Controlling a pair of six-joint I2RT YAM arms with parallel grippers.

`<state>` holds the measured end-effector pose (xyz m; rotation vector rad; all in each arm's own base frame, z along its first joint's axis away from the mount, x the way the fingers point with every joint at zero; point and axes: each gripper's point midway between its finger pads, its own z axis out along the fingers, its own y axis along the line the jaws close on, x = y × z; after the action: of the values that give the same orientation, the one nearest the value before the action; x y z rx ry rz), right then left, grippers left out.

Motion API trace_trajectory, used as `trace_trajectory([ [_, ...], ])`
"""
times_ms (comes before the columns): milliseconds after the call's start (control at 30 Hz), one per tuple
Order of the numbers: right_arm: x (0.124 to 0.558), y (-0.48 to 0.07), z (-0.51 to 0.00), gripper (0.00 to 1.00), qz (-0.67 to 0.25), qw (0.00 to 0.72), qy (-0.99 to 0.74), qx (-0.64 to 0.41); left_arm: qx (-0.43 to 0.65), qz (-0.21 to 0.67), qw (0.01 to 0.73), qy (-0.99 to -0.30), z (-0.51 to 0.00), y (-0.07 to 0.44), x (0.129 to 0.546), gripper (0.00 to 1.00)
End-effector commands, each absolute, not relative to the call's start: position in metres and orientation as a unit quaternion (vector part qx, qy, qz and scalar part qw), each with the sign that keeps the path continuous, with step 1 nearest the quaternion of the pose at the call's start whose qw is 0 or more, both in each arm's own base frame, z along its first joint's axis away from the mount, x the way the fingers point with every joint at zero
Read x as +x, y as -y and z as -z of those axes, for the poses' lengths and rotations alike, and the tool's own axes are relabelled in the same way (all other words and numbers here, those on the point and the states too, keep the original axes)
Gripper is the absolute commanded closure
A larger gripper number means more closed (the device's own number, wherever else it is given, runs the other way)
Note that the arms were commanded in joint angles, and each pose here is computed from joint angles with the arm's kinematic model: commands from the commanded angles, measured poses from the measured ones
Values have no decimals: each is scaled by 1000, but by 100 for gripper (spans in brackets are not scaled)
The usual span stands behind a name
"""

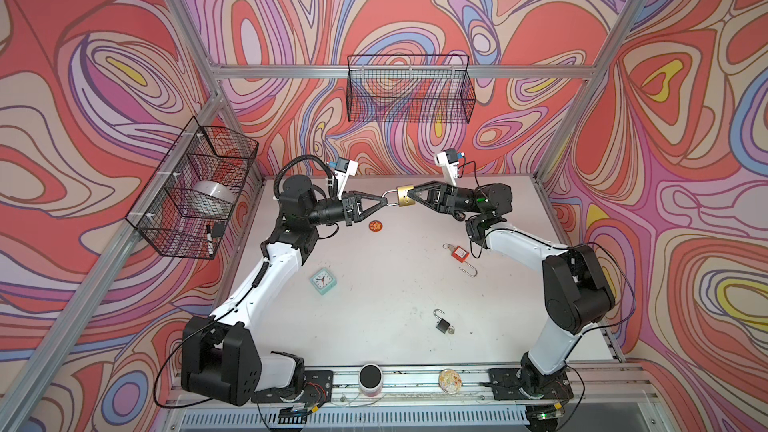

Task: Lock with the key

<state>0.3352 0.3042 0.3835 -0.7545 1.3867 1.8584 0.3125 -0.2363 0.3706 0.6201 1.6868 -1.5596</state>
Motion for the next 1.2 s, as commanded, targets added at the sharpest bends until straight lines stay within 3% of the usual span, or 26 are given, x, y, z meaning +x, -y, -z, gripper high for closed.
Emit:
trace_trajectory([
  [0, 313, -326, -403, 100, -733, 343, -494, -317, 275, 615, 363, -644, -374, 254, 299, 100],
  [533, 299, -329, -401, 100, -711, 357, -512, -324, 284, 591, 399, -641, -391, 247, 310, 100],
  [700, 279, -405, -358, 100, -727, 293, -524, -334, 320, 602, 347, -643, -369, 307, 301, 100],
  [833, 282, -379, -358, 100, -726, 329, -515, -314, 265, 605, 410, -629, -391, 255, 325, 100],
  [1167, 298, -348, -368, 100, -706, 344, -538, -307, 250, 624, 440, -595, -426, 229, 333, 100],
])
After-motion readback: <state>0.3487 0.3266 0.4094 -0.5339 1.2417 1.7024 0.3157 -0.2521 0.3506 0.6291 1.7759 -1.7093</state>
